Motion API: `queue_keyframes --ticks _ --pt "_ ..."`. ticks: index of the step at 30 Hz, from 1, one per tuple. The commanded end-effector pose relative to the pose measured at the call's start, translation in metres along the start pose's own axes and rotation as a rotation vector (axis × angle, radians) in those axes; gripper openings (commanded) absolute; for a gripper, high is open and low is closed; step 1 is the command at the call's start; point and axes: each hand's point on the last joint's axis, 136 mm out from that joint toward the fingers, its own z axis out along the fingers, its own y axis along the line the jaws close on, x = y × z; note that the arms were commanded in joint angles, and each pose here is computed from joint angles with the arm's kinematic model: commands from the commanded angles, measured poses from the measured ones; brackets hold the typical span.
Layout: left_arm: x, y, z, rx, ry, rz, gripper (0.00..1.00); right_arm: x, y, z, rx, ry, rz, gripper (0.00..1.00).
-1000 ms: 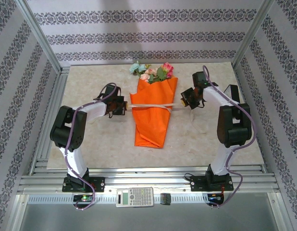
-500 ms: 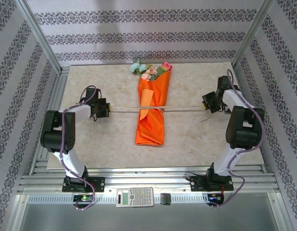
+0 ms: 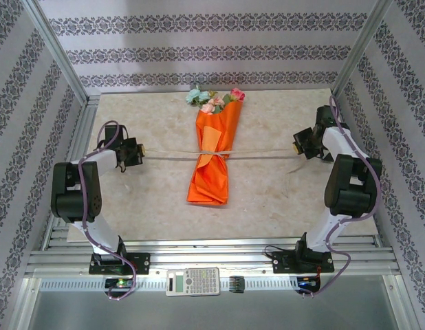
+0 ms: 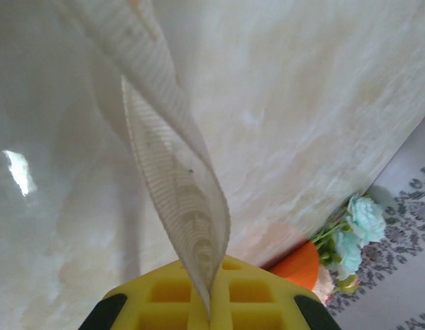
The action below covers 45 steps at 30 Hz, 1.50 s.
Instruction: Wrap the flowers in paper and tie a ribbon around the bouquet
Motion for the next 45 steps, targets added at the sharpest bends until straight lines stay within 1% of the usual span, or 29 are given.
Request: queue_keyframes --ticks 1,6,11,15,24,34,36,38,41,43,44,45 --pt "-0.022 -0.016 -0.021 0.069 -0.053 0.014 0.00 -0.015 0.011 -0.025 -0.011 -0.110 -0.043 0.00" --pt "-0.037 -0.013 -0.037 0.093 -0.090 -0.016 0.00 -0.017 0.017 -0.039 -0.031 -0.162 -0.058 0.00" --pt "-0.058 -0.003 -0.062 0.103 -0.156 -0.047 0.00 -0.026 0.021 -0.048 -0.043 -0.197 -0.051 0.00" --pt "-0.073 0.001 -0.076 0.113 -0.169 -0.064 0.00 -0.034 0.021 -0.052 -0.048 -0.212 -0.043 0.00" --pt "-0.085 0.015 -0.085 0.107 -0.176 -0.105 0.00 -0.050 0.013 -0.063 -0.054 -0.242 -0.007 0.00" --pt "-0.097 0.013 -0.095 0.124 -0.191 -0.127 0.00 -0.059 0.005 -0.073 -0.067 -0.259 0.014 0.00" --pt "-0.094 0.010 -0.092 0.124 -0.176 -0.111 0.00 -0.056 0.008 -0.071 -0.076 -0.245 0.010 0.00" --pt "-0.083 0.005 -0.087 0.122 -0.139 -0.078 0.00 -0.047 0.011 -0.065 -0.079 -0.218 0.001 0.00" --pt "-0.050 0.003 -0.072 0.083 -0.060 -0.005 0.00 -0.024 0.013 -0.049 -0.058 -0.165 -0.016 0.00" --pt "-0.030 0.015 -0.061 0.035 -0.017 0.003 0.00 -0.006 0.009 -0.035 -0.030 -0.113 -0.003 0.00" --pt "-0.025 0.022 -0.058 0.020 -0.013 -0.001 0.02 0.002 0.005 -0.028 -0.015 -0.093 0.004 0.00" --pt "-0.022 0.028 -0.057 0.004 -0.017 -0.002 0.09 0.006 0.000 -0.023 0.004 -0.082 0.010 0.00"
